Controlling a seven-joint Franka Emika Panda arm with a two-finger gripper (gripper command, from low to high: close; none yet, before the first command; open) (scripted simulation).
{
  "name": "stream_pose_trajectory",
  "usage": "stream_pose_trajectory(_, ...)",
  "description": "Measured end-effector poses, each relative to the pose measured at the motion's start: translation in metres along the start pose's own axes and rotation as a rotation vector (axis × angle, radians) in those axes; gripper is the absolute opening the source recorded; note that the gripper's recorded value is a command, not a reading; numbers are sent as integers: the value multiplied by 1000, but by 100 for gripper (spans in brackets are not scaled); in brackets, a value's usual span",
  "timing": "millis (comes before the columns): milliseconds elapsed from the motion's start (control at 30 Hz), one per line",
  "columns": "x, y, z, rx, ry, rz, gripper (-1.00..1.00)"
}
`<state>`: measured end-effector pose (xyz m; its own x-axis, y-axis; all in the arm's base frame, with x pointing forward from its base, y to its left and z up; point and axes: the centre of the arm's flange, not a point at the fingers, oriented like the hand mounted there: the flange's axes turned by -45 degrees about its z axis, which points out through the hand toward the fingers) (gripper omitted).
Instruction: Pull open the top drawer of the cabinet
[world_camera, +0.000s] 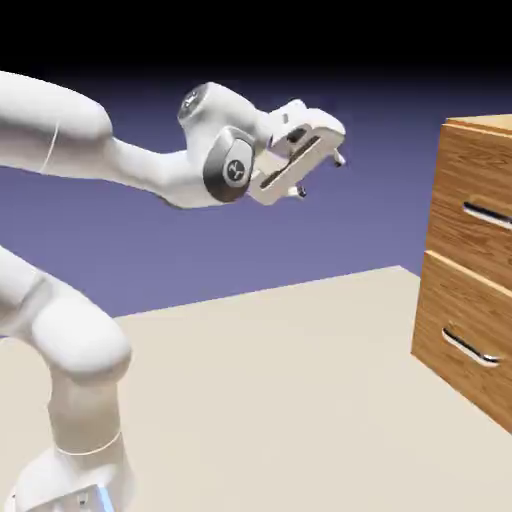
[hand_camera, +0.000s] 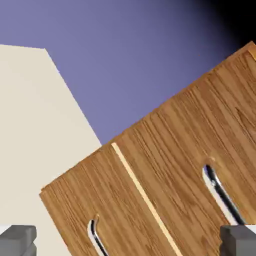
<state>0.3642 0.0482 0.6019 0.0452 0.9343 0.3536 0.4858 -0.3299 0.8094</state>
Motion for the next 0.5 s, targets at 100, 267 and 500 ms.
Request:
stream_pose_trajectory(100,6,14,-17,-46,29,-204,0)
stream_pose_trajectory(267,9,38,-43,-135,52,-530,0)
stream_pose_trajectory(500,-2,68,-69,-268,26,-953,0)
